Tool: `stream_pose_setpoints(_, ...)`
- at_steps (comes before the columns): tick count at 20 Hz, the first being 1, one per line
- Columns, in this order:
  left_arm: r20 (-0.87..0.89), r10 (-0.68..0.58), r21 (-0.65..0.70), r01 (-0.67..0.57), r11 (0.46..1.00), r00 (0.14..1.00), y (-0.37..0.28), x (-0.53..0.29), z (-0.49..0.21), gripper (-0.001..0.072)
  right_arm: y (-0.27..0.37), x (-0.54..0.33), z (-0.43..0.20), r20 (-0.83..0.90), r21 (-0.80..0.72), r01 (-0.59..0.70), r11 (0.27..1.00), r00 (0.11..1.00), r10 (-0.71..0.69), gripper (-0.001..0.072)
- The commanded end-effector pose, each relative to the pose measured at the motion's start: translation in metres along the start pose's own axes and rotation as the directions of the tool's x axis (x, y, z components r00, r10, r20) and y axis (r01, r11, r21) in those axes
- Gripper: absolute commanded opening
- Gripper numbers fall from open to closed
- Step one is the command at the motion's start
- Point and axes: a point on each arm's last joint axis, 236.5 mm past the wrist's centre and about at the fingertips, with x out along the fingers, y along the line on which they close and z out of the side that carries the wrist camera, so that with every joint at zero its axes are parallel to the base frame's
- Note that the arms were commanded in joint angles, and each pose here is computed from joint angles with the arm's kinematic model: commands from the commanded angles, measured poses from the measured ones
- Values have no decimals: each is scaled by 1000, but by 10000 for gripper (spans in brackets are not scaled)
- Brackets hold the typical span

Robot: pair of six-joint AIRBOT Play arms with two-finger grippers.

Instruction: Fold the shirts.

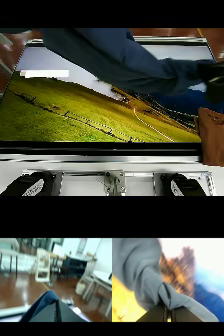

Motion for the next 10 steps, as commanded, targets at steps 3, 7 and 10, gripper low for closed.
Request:
stream_pose_setpoints(3,39,115,97,-118,988,993,-11,-55,34,32,-32,-65,-8,-32,21,224,974,974,-223,60)
stream_pose_setpoints(7,-154,189,146,-167,975,970,6,-62,-11,32,-7,-63,-65,-283,71,132,989,953,-107,60)
stream_pose_setpoints(10,-401,261,183,-203,962,878,30,-75,-74,32,14,-62,-102,-453,196,90,976,892,8,60)
